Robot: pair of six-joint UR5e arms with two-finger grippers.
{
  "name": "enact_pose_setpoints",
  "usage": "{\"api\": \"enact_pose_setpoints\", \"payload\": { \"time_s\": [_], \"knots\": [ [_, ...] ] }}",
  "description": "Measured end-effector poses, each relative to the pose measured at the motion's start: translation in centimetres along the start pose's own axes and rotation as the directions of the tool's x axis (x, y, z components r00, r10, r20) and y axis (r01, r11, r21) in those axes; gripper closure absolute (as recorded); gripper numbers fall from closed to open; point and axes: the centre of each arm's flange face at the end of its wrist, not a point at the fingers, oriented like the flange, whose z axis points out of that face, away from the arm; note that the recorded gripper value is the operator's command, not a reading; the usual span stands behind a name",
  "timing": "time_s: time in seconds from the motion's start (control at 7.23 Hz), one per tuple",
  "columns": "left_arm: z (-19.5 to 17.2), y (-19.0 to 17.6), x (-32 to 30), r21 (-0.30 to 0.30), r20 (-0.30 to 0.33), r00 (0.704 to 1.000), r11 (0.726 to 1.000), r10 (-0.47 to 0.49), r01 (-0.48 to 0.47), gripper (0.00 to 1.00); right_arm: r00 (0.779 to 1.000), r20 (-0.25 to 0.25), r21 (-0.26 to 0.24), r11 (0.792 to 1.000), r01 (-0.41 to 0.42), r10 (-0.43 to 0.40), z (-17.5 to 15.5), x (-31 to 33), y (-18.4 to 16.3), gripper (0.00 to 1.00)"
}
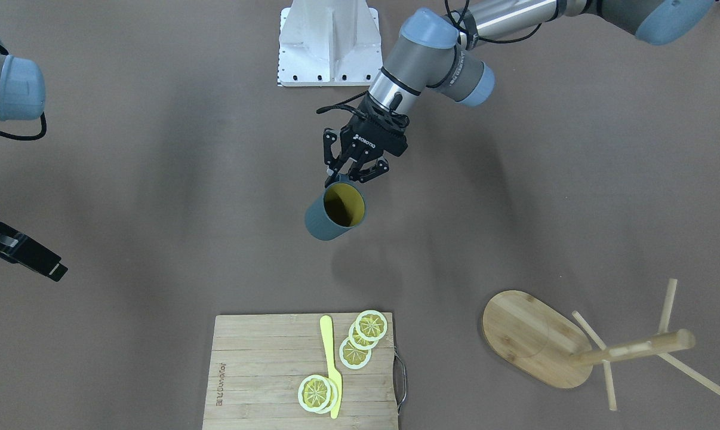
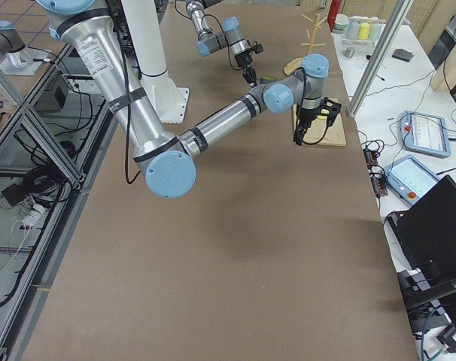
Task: Hang cup on storage rack
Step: 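Lift the blue mug with the left gripper toward the wooden stand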
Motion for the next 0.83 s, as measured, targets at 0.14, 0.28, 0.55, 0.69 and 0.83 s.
{"api": "enact_pose_setpoints", "payload": {
  "time_s": [0.14, 0.28, 0.55, 0.69, 0.83],
  "knots": [
    [-1.0, -2.5, -1.2, -0.010, -0.010, 0.999, 0.999, -0.038, 0.038, 1.00, 1.000, 0.000, -0.001, 1.000, 0.002, -0.002, 0.1, -0.1, 0.1, 0.00],
    [-2.2, -5.3, -2.3, -0.012, -0.026, 0.997, 0.997, -0.079, 0.078, 1.00, 1.000, 0.000, -0.002, 1.000, 0.004, -0.004, 0.1, -0.2, 0.2, 0.00],
    [-6.3, -10.5, -6.9, -0.003, -0.096, 0.980, 0.985, -0.174, 0.174, 1.00, 1.000, -0.001, -0.002, 1.000, 0.005, -0.005, 0.2, -0.2, 0.2, 0.00],
    [-8.1, -11.0, -9.5, 0.001, -0.143, 0.963, 0.973, -0.229, 0.232, 1.00, 1.000, -0.001, -0.002, 1.000, 0.005, -0.005, 0.2, -0.3, 0.2, 0.00],
    [-9.6, -10.9, -11.6, 0.002, -0.197, 0.935, 0.953, -0.296, 0.302, 1.00, 1.000, 0.000, -0.001, 1.000, 0.006, -0.006, 0.2, -0.4, 0.2, 0.00]
  ]
}}
